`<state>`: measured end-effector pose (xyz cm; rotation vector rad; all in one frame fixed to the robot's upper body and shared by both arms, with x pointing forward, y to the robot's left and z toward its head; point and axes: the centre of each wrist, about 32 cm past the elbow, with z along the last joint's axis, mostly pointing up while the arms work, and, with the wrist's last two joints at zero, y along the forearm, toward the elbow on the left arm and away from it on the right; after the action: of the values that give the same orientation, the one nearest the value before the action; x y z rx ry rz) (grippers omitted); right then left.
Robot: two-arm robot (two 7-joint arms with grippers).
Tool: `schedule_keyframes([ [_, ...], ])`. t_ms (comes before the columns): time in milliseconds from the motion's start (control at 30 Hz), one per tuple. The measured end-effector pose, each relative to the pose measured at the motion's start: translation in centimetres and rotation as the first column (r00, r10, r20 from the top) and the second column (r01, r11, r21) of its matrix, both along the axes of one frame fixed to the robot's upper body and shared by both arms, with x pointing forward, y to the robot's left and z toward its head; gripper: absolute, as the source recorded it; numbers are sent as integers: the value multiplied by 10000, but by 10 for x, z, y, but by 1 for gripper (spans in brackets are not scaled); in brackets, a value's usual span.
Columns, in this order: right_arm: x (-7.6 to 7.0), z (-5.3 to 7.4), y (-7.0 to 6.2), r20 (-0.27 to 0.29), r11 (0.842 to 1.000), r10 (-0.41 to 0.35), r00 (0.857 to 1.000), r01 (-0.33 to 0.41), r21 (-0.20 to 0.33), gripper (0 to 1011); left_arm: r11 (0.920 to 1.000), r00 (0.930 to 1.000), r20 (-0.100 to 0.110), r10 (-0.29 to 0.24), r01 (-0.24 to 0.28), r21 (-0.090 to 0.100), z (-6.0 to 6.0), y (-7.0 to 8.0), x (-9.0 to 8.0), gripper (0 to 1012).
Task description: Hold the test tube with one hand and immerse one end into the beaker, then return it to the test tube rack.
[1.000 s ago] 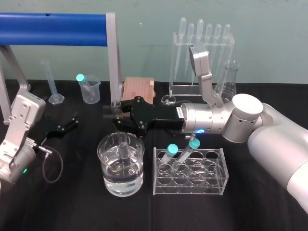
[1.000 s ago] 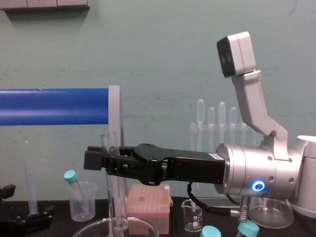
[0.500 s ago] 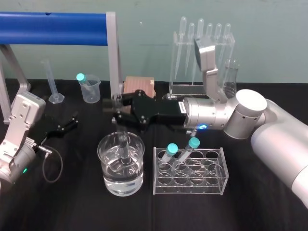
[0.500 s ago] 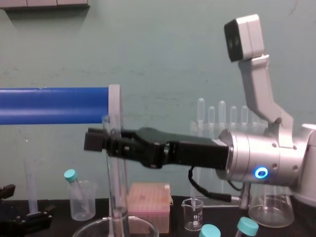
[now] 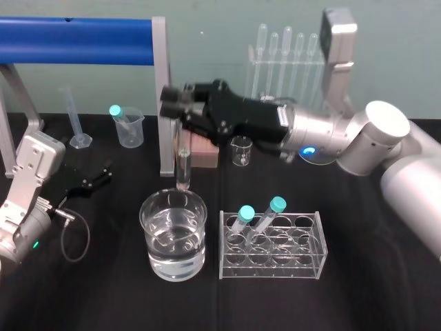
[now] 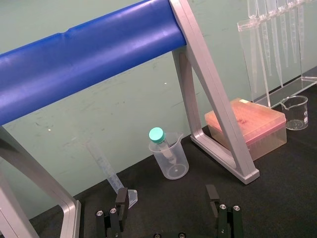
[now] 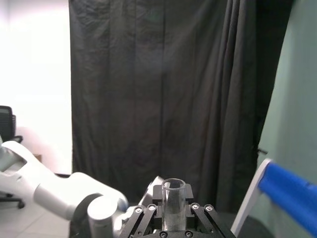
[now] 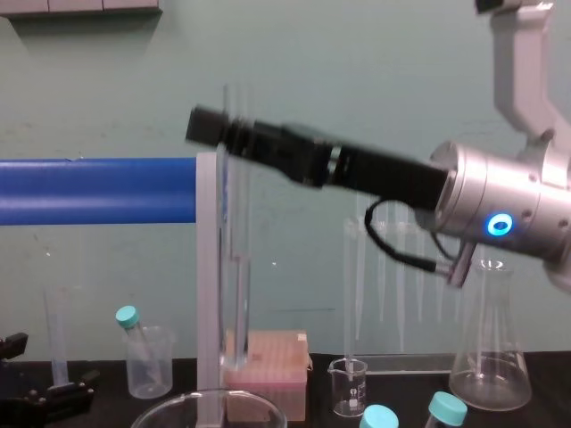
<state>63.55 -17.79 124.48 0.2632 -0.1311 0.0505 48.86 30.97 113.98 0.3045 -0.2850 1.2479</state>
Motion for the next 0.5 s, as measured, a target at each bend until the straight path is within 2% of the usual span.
schedule_keyframes([
  [100,2,12,-7,334,9994,-243,9991,235,260,242,10000,10000,1,0,0,0,0,0,0,1000],
  [233,3,20,-15,581,9975,-569,9967,543,446,242,10000,10000,1,0,0,0,0,0,0,1000],
  [500,0,24,-38,622,9884,-1443,9876,1409,558,241,10000,10000,0,0,0,0,0,0,0,1000],
])
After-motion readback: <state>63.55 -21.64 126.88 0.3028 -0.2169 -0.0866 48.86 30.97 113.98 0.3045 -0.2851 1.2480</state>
